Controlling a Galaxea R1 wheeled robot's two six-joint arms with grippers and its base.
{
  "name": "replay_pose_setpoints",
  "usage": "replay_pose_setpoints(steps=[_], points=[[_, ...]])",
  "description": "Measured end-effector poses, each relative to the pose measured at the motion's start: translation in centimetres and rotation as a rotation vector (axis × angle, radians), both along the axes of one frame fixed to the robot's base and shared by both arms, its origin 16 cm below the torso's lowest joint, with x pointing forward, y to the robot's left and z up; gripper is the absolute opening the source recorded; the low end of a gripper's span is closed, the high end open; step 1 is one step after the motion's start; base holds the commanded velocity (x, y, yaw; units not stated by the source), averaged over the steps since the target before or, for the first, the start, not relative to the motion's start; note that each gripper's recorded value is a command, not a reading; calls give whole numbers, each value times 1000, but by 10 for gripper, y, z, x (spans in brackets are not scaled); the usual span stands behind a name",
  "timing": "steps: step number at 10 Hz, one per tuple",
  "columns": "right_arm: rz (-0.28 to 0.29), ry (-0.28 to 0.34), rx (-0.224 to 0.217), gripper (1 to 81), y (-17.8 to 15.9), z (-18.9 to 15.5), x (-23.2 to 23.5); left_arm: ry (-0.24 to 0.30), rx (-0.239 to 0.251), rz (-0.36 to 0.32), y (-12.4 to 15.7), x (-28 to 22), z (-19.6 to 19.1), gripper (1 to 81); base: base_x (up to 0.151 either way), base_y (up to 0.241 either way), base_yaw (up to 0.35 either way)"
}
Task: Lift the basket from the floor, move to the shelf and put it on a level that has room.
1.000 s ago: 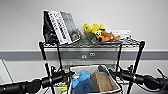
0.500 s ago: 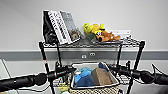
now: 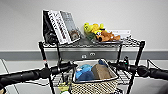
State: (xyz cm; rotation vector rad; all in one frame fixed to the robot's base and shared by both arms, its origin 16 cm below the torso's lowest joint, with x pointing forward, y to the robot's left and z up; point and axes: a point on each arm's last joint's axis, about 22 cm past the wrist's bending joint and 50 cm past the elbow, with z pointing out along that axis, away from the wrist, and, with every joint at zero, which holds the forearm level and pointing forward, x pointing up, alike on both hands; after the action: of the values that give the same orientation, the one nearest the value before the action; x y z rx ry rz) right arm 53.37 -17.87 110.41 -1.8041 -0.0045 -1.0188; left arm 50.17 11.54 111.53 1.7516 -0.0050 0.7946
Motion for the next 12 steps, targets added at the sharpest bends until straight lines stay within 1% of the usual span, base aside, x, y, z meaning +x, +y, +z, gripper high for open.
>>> replay_pose_setpoints(steps=[2,4,6,8,9,10,12], points=[[-4,-7,-20,10,6,4,15,-1,26,26,5,20,0,10,0,0,0],[-23,-6,-46,10,6,5,32,20,60,47,7,38,-13,10,0,0,0],[-50,7,-66,10,2,-6,48,28,79,60,4,53,-20,10,0,0,0],[-54,22,-75,10,8,-16,56,38,110,91,10,73,-29,10,0,0,0],[-67,31,-80,10,7,-24,63,42,121,109,13,83,-34,10,0,0,0],[-81,37,-88,10,5,-31,70,47,134,113,11,90,-37,10,0,0,0],[-123,38,-108,10,2,-41,94,54,163,129,10,105,-41,10,0,0,0]])
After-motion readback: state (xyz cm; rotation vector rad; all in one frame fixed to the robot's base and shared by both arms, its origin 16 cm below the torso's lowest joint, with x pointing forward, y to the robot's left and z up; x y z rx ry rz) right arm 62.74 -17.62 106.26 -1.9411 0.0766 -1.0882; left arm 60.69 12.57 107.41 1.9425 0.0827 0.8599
